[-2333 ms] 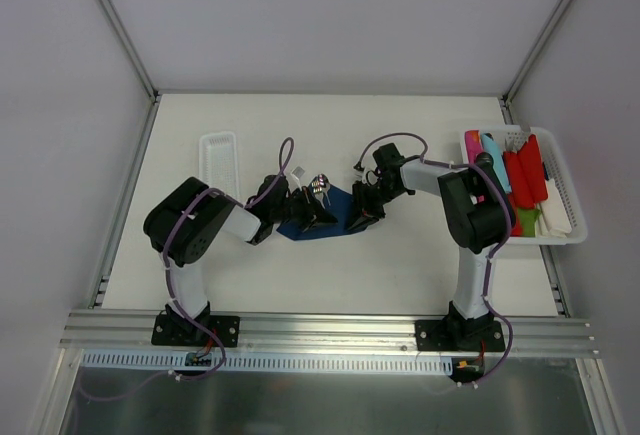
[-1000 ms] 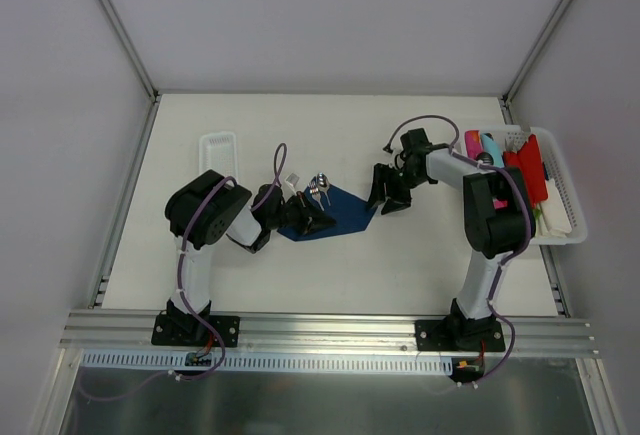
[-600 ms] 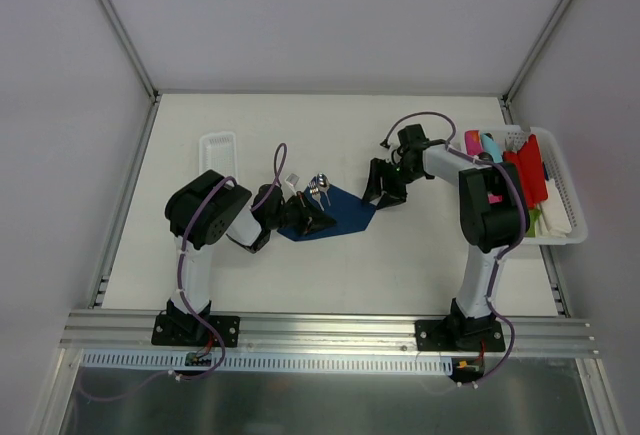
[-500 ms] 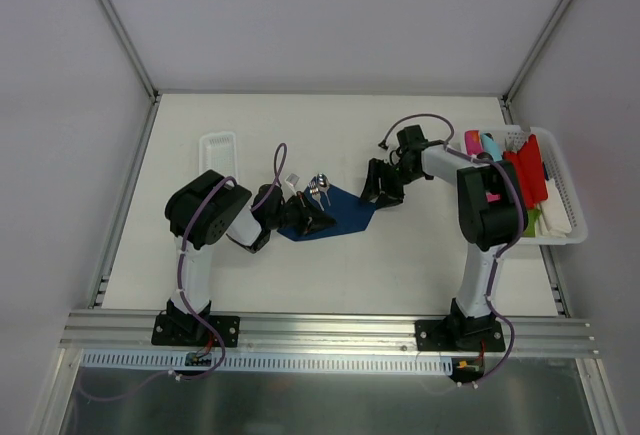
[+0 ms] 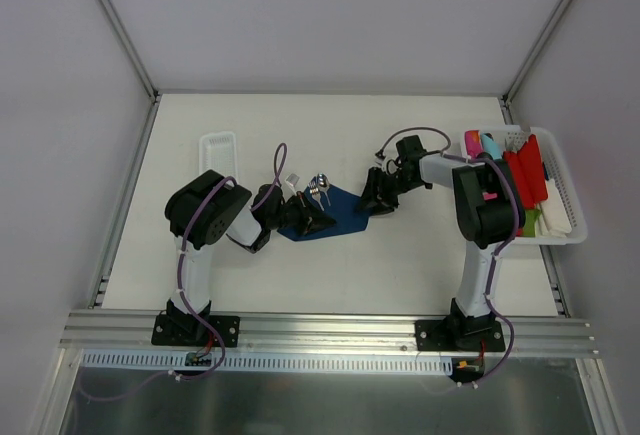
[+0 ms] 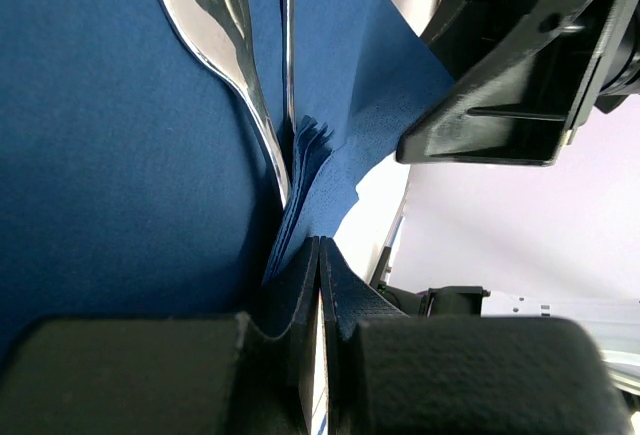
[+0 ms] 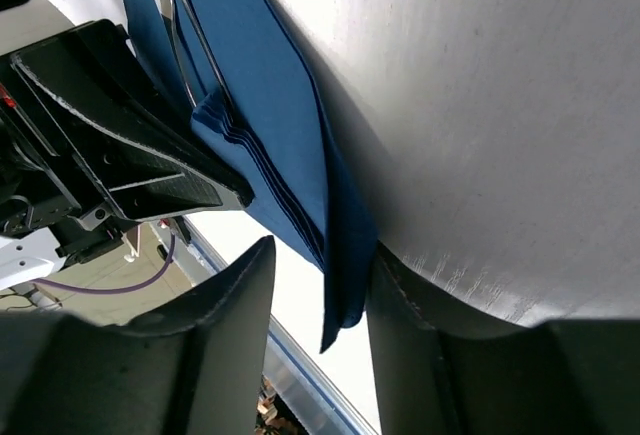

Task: Place the utensils on the paper napkin and roll it up

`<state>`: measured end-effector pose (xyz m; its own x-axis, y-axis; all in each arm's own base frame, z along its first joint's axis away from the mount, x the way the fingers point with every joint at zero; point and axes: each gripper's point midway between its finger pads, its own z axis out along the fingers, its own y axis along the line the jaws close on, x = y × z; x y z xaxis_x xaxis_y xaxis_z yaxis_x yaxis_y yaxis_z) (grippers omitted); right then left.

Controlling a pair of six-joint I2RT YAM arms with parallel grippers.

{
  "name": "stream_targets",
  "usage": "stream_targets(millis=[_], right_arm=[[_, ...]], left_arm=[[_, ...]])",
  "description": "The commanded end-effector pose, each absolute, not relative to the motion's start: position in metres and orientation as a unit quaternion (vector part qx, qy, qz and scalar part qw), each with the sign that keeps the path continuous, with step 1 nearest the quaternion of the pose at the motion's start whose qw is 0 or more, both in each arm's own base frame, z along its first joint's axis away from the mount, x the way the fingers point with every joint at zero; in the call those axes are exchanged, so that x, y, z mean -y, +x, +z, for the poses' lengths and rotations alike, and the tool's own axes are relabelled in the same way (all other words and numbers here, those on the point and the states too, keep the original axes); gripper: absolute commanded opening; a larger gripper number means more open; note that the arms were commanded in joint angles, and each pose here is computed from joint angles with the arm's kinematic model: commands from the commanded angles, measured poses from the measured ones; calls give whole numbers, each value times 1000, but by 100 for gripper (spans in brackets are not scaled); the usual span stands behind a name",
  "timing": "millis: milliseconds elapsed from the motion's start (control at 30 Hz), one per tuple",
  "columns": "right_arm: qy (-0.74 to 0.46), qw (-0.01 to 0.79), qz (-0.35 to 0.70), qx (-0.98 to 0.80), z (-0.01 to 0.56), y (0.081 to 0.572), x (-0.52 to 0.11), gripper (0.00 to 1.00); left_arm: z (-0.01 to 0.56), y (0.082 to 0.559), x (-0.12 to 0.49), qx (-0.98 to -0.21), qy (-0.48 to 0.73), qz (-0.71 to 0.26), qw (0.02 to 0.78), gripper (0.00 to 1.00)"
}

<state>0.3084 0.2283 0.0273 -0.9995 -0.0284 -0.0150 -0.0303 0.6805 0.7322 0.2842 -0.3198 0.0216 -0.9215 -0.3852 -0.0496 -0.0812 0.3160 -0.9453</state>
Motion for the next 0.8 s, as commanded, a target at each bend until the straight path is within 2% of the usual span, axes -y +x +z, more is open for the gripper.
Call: stream_targets(millis=[0, 167, 367, 567, 767], right_arm=[[-22, 31, 399, -916, 41, 313, -229, 41], [-18, 43, 409, -911, 57, 316, -233, 24], [-13, 33, 423, -905, 66, 317, -246, 13], [-20, 20, 433, -901, 70, 311, -259, 6], [-19, 0, 444, -896, 72, 303, -277, 6]], left_arm=[[10, 285, 312, -813, -147, -545, 141, 0], [8, 285, 312, -814, -150, -543, 141, 0], [5, 285, 312, -820, -153, -536, 133, 0], [2, 286, 312, -824, -153, -531, 128, 0], [0, 285, 312, -825, -155, -529, 126, 0]])
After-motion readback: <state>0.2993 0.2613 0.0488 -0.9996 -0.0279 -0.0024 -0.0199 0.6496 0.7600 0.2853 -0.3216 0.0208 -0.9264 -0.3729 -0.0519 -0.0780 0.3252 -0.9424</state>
